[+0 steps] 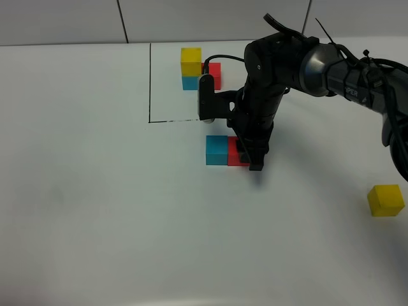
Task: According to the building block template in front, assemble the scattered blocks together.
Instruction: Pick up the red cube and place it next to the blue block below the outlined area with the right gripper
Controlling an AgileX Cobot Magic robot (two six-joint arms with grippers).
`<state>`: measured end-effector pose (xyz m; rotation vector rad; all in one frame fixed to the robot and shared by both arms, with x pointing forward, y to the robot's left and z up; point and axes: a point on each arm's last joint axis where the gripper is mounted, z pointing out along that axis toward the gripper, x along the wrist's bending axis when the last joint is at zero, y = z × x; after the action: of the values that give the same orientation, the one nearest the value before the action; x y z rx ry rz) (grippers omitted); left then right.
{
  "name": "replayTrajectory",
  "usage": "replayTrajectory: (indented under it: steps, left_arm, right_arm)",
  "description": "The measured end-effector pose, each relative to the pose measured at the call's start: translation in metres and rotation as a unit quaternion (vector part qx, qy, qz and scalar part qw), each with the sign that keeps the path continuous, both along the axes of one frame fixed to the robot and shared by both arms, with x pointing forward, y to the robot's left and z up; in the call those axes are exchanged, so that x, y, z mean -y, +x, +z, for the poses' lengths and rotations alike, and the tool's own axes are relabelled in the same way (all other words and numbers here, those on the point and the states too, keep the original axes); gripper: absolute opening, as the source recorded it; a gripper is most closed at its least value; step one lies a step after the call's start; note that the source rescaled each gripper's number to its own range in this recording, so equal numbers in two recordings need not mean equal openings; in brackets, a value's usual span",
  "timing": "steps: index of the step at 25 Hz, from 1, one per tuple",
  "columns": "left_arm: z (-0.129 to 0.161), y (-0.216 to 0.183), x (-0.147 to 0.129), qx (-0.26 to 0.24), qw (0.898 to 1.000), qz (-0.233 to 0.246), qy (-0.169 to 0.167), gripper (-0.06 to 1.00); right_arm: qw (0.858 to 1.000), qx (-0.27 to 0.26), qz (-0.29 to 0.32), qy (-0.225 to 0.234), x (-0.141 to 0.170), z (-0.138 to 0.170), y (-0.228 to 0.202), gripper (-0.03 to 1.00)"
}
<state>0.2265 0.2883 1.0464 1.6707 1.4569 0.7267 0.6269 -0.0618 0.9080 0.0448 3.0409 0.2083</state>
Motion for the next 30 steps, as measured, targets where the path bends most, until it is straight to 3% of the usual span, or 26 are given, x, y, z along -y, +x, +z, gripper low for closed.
replayTrajectory:
  steps: [26,28,30]
  left_arm:
    - [0.0000,0.0000,0.0000,0.000,1.000,0.000,0.000,0.76]
    - [0.0000,0.0000,0.0000,0.000,1.000,0.000,0.000,0.76]
    - [0.0000,0.0000,0.0000,0.000,1.000,0.000,0.000,0.76]
  right_arm:
    - [1.000,0.003,0.013,0.000,-0.0004,0.0002,0.0004,0.01]
    - [1.000,0.006,0.012,0.002,-0.0006,0.0008,0.0007,0.06]
    - [1.000,0.010,0.012,0.003,-0.0007,-0.0005,0.0013,0.26]
